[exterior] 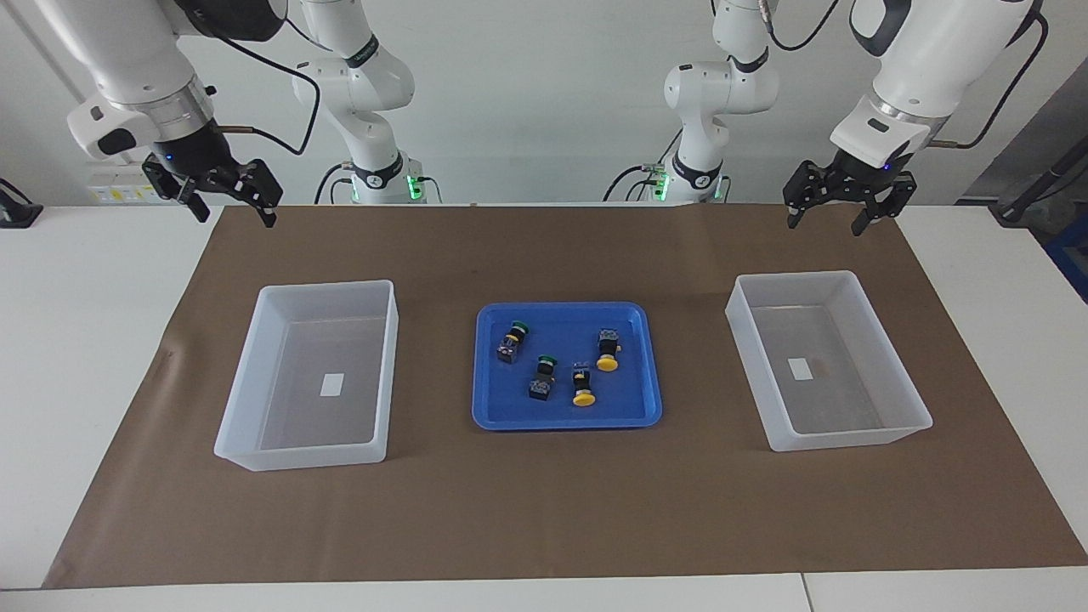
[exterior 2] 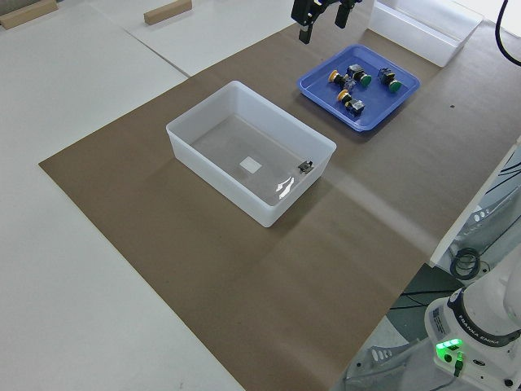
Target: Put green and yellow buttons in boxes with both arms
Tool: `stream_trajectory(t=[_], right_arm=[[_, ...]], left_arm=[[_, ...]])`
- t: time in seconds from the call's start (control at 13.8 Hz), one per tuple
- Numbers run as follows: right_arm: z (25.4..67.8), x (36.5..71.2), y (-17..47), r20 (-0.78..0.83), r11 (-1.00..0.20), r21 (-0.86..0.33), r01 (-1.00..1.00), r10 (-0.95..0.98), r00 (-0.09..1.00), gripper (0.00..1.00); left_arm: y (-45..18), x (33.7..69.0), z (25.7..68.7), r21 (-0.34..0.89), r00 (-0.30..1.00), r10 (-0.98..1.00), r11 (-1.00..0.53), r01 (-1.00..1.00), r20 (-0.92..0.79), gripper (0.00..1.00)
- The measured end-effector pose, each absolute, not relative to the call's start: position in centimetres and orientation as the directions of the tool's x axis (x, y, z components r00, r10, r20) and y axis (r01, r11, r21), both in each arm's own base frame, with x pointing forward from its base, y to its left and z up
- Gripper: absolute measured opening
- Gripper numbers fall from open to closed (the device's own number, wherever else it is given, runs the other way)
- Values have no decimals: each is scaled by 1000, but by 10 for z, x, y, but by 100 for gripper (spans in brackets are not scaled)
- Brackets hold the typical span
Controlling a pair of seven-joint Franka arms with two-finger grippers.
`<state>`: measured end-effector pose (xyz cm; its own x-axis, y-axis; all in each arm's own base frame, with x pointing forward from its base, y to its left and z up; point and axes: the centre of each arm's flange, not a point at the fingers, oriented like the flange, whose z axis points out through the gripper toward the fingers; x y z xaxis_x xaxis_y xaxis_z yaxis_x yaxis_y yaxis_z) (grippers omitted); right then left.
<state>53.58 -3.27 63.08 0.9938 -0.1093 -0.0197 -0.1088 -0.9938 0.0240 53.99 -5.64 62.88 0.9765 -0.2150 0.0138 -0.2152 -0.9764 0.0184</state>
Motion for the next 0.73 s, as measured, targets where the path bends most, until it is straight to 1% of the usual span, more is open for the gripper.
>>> stream_trajectory(t=[0.36, 0.73], right_arm=[[631, 536, -30, -16, -994, 24, -104, -105, 994, 100], [632, 541, -14, 13, -996, 24, -86, -85, 996, 100]], left_arm=[[-56, 540, 629, 18, 977, -215, -976, -215, 14, 100], [-56, 540, 628, 19, 977, -215, -976, -215, 12, 100]])
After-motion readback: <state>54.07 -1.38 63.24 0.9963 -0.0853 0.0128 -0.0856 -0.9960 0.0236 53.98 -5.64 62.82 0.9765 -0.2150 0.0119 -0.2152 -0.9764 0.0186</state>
